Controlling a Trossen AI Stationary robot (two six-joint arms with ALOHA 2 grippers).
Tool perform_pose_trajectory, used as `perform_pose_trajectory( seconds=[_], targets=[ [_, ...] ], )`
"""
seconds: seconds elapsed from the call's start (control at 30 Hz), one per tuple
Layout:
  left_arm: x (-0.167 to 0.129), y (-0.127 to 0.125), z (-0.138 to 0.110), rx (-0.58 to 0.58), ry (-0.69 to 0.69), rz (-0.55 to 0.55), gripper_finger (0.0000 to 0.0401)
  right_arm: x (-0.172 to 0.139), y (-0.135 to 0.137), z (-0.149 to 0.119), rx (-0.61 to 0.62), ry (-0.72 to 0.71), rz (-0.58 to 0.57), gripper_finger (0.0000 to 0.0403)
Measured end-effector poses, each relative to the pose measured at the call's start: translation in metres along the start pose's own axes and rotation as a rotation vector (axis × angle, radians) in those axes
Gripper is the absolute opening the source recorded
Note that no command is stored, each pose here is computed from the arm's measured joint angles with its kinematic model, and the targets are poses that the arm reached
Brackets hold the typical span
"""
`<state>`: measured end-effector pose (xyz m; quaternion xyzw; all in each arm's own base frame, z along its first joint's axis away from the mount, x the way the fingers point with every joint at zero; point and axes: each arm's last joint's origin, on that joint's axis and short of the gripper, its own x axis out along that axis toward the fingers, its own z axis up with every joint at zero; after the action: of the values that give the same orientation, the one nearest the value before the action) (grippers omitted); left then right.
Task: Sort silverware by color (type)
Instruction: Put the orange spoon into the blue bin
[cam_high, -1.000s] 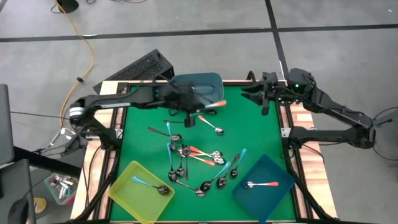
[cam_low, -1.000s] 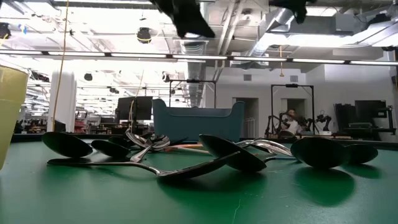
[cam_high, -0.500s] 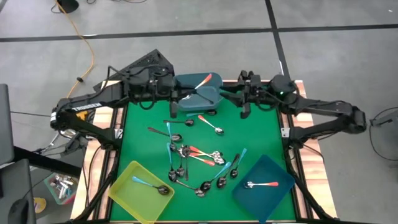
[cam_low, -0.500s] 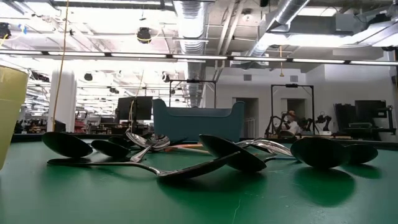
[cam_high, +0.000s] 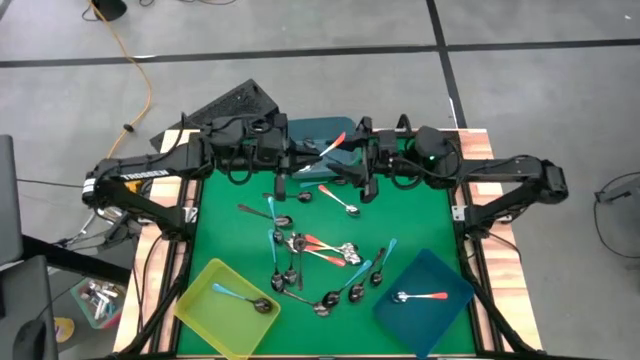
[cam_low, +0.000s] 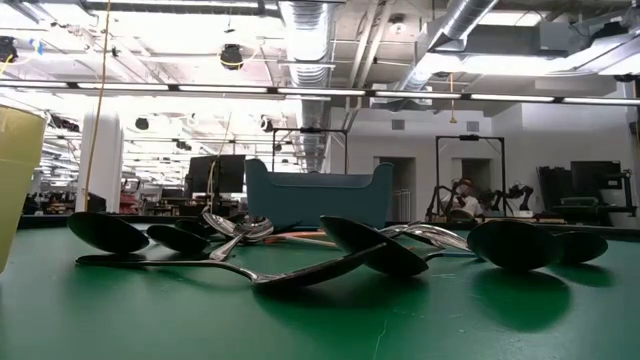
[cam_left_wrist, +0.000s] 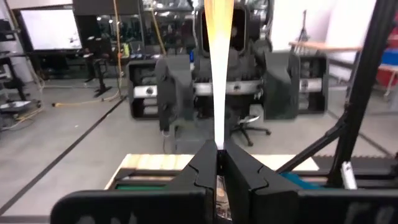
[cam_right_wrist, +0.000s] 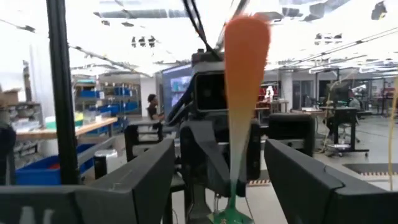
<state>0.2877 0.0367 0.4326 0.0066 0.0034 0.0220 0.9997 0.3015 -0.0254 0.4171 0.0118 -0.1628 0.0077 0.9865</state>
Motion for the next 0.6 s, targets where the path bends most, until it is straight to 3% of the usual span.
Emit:
perform_pose_trajectory(
  seconds=[0.13,0.6],
  targets=[
    [0.003,-0.008,-0.002,-0.005,-0.060,0.006,0.0000,0.007,0.000,-0.001,-0.010,0.026,0.008,0.0276],
    [0.019,-0.020,-0.011,-0.017,-0.055,0.021,0.0000,0.010,0.008,-0.003,-0.014,0.058,0.079,0.0258]
  ],
)
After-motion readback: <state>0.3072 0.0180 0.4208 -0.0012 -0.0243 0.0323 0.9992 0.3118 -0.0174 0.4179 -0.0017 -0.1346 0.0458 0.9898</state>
